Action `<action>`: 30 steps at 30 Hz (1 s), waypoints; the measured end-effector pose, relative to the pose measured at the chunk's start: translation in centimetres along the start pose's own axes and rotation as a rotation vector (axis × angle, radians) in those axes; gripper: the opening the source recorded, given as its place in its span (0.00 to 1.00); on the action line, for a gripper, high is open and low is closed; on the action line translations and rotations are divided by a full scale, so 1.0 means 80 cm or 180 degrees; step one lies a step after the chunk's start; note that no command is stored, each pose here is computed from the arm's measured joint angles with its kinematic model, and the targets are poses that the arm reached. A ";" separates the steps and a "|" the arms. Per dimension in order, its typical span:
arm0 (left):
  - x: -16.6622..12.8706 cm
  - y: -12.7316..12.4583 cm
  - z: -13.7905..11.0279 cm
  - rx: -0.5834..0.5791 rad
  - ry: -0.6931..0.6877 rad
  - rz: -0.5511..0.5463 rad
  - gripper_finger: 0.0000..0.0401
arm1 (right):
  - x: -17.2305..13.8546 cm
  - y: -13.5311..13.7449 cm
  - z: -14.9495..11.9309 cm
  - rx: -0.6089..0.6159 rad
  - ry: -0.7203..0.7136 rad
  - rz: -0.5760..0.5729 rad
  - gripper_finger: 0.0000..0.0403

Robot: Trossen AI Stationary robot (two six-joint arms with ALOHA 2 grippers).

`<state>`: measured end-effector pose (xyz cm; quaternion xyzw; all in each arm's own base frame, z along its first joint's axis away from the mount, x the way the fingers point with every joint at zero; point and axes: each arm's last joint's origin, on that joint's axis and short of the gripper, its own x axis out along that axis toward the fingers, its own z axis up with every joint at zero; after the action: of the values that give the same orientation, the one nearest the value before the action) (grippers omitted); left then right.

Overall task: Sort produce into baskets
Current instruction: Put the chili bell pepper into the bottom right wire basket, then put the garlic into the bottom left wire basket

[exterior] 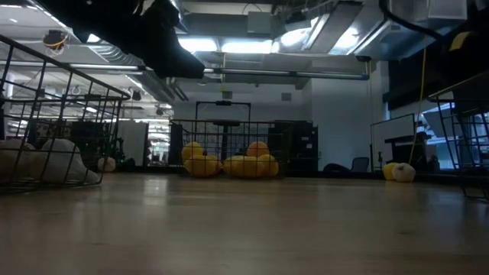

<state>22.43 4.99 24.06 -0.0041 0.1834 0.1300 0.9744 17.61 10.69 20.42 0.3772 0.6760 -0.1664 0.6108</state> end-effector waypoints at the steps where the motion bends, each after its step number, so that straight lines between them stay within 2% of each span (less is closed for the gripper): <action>1: 0.000 0.000 0.000 0.0000 0.0000 0.0001 0.49 | 0.000 0.000 0.000 0.0012 0.0001 0.0000 0.41; 5: 0.000 0.000 0.000 0.0002 0.0000 0.0000 0.49 | 0.000 -0.003 -0.001 0.0027 0.0066 -0.0058 0.56; 8: 0.000 0.000 0.000 0.0012 0.0001 0.0001 0.49 | -0.004 -0.008 0.000 0.0107 0.0244 -0.0141 0.63; 12: 0.000 0.000 0.000 0.0012 0.0000 0.0001 0.49 | -0.029 -0.003 0.002 0.0028 0.0403 -0.0164 0.67; 16: 0.000 0.001 0.000 0.0027 0.0002 0.0086 0.49 | -0.072 0.008 0.007 -0.0111 0.0223 -0.0115 0.66; 19: 0.000 0.003 0.000 0.0036 0.0006 0.0230 0.49 | -0.107 0.018 0.015 -0.0272 -0.0287 -0.0051 0.65; 23: 0.000 0.003 0.000 -0.0016 0.0011 0.0267 0.49 | -0.144 0.035 0.032 -0.0600 -0.1474 -0.0001 0.63; 27: 0.000 0.003 -0.001 -0.0034 0.0033 0.0266 0.49 | -0.156 0.054 0.047 -0.1022 -0.2655 -0.0100 0.63; 30: -0.002 0.004 -0.005 -0.0029 0.0149 0.0334 0.49 | -0.148 0.066 0.059 -0.1336 -0.3123 -0.0242 0.63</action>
<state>22.03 5.26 23.76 -0.0020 0.2055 0.1817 0.9616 24.34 7.32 32.00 0.1001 0.3430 -0.2064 0.9109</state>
